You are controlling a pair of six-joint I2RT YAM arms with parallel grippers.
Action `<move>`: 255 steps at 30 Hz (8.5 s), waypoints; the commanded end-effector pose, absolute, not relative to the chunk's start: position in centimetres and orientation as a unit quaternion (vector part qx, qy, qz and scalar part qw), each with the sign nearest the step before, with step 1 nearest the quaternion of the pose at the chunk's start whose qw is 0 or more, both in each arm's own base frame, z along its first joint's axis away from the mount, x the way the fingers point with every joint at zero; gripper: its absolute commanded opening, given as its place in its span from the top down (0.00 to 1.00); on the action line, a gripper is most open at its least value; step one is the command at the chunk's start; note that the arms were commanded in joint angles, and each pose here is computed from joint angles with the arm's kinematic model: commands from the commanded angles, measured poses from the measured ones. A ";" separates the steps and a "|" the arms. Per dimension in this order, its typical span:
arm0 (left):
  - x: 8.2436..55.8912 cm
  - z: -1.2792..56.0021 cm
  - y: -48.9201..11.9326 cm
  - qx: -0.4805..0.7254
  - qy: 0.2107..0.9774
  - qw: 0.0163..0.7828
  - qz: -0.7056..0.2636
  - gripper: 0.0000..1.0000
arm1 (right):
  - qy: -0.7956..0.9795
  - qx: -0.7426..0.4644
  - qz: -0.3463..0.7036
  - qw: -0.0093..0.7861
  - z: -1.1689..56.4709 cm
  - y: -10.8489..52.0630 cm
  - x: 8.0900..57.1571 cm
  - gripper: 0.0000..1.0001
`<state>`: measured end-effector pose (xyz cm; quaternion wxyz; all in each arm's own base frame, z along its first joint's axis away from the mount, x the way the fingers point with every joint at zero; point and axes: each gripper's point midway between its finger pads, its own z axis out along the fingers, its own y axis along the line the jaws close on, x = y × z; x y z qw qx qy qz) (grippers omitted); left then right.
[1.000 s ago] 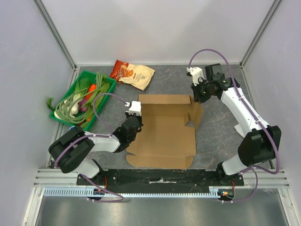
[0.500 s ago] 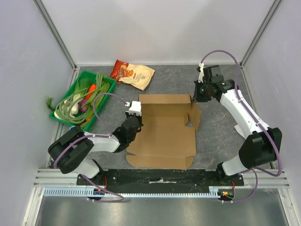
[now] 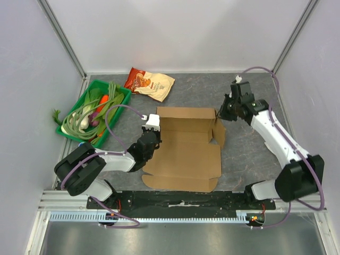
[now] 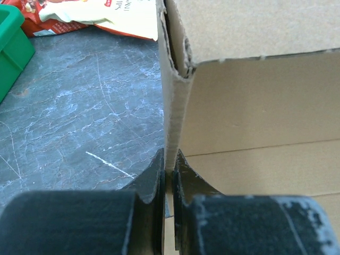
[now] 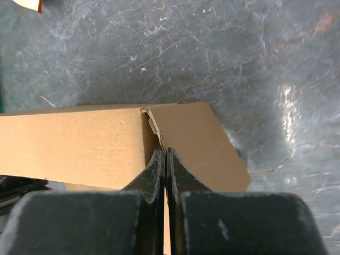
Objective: Fold the paper box
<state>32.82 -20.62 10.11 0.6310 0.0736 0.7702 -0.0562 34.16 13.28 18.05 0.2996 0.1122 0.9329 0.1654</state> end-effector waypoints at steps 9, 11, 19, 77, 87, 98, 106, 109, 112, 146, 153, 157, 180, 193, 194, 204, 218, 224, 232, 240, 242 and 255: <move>32.7 12.4 -21.7 0.065 0.750 0.651 -0.095 0.98 | 0.905 0.119 0.161 0.376 20.1 12.1 34.3 0.71; 32.7 12.4 -21.7 0.065 0.750 0.651 -0.097 0.98 | 0.913 0.090 0.143 0.372 19.7 11.6 33.4 0.65; 32.7 12.1 -22.0 0.068 0.752 0.648 -0.100 0.98 | 0.936 0.025 0.094 0.340 16.8 9.5 29.3 0.44; 15.7 12.5 -45.1 0.289 0.687 0.476 -0.468 0.92 | 0.949 0.030 0.091 0.301 12.6 9.0 23.5 0.70; 16.6 8.2 -46.7 0.282 0.727 0.458 -0.426 0.98 | 0.944 0.046 0.118 0.305 14.1 10.5 24.4 0.85; 16.5 3.3 -46.8 0.276 0.776 0.407 -0.394 0.98 | 0.938 0.062 0.135 0.313 15.1 11.6 25.2 0.85; 17.6 -0.1 -46.5 0.285 0.798 0.407 -0.340 0.98 | 0.932 0.100 0.166 0.307 14.6 12.7 24.9 0.85; 17.7 0.5 -46.6 0.286 0.793 0.414 -0.345 0.98 | 0.923 0.134 0.183 0.312 13.6 12.9 24.5 0.84; 18.0 1.4 -46.1 0.281 0.787 0.429 -0.344 0.98 | 0.906 0.151 0.208 0.337 13.8 13.2 25.0 0.83; 34.3 15.8 -19.5 -0.001 0.744 0.659 -0.112 0.37 | 0.906 0.044 0.178 0.382 14.4 13.3 26.9 0.78; 37.2 14.3 -20.0 0.034 0.741 0.667 -0.071 0.39 | 0.909 0.034 0.175 0.377 14.3 13.4 27.0 0.79; 39.1 14.6 -19.5 0.036 0.730 0.681 -0.037 0.43 | 0.911 0.033 0.172 0.373 14.0 13.4 27.1 0.79; 37.3 13.7 -21.3 0.005 0.720 0.688 -0.094 0.98 | 0.898 0.202 0.174 0.350 13.3 15.1 28.0 0.86; 33.9 12.5 -22.6 -0.006 0.730 0.675 -0.110 0.98 | 0.863 -0.013 0.168 0.476 14.6 17.7 29.3 0.65; 33.9 12.4 -22.5 -0.005 0.730 0.675 -0.108 0.98 | 0.864 -0.048 0.167 0.473 14.2 18.1 29.2 0.60; 33.3 11.6 -21.4 0.005 0.736 0.671 -0.086 0.98 | 0.806 -0.238 0.248 0.483 19.2 20.8 25.4 0.17; 33.3 11.3 -21.5 0.009 0.736 0.671 -0.089 0.98 | 0.875 0.140 -0.090 0.454 19.6 -1.9 31.4 0.02; 33.2 11.2 -22.0 0.011 0.737 0.668 -0.100 0.98 | 0.927 0.064 -0.086 0.359 13.7 -1.9 33.6 0.03; 33.4 11.4 -21.9 0.013 0.736 0.671 -0.095 0.98 | 0.914 -0.049 0.026 0.401 13.8 5.1 30.7 0.10; 33.4 11.3 -22.2 0.017 0.736 0.669 -0.099 0.98 | 0.895 -0.125 0.061 0.423 14.3 8.7 29.8 0.10; 33.3 11.3 -22.2 0.017 0.736 0.669 -0.100 0.98 | 0.890 -0.137 0.089 0.426 14.4 10.1 29.9 0.10; 33.3 11.2 -22.3 0.014 0.737 0.667 -0.106 0.98 | 0.799 -0.142 0.124 0.570 17.0 13.2 32.1 0.13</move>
